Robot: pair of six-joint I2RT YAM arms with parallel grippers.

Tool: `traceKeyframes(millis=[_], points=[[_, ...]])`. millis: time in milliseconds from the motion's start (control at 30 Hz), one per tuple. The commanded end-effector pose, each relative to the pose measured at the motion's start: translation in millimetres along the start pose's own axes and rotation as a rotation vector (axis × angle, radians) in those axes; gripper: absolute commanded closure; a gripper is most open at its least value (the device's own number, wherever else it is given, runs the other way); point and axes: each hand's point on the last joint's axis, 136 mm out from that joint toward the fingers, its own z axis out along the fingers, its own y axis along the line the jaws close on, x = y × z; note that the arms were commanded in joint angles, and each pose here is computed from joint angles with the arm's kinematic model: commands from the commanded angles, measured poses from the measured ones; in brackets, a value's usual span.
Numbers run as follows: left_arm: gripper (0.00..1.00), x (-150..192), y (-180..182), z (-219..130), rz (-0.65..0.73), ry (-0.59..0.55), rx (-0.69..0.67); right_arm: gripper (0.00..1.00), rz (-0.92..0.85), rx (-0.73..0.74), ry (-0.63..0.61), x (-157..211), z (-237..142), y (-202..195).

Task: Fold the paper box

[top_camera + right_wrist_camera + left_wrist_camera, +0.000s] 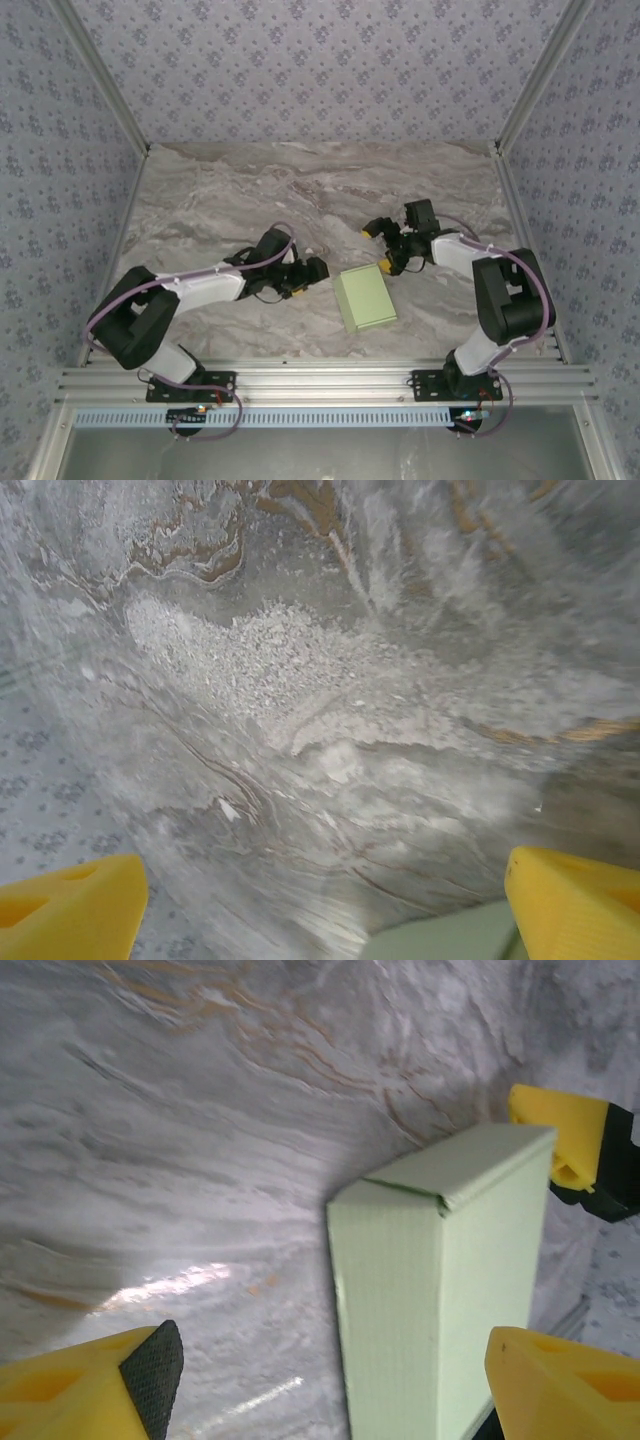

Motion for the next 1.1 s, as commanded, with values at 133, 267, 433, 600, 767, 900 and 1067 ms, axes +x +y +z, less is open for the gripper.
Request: traceKeyframes(millis=[133,267,433,600,767,900,1067], points=[[0.14,33,-58,31,0.007,0.121,0.177,0.05,-0.205,0.068,0.186,24,-48,-36],[0.15,21,-59,48,0.004,0.107,0.154,0.13,-0.219,0.03,0.257,42,-46,-47],[0.16,21,-56,58,-0.008,0.106,0.148,0.29,-0.207,-0.022,0.336,59,-36,-53],[0.16,17,-62,68,-0.005,0.099,0.172,0.31,-0.184,-0.07,0.376,68,-26,-51],[0.17,16,-65,83,-0.041,0.102,0.232,0.32,-0.179,-0.079,0.381,74,-17,-49],[0.17,14,-70,88,-0.046,0.101,0.259,0.35,-0.17,-0.078,0.388,80,-7,-50],[0.17,14,-76,86,-0.034,0.103,0.28,0.35,-0.159,-0.069,0.367,77,-3,-50]])
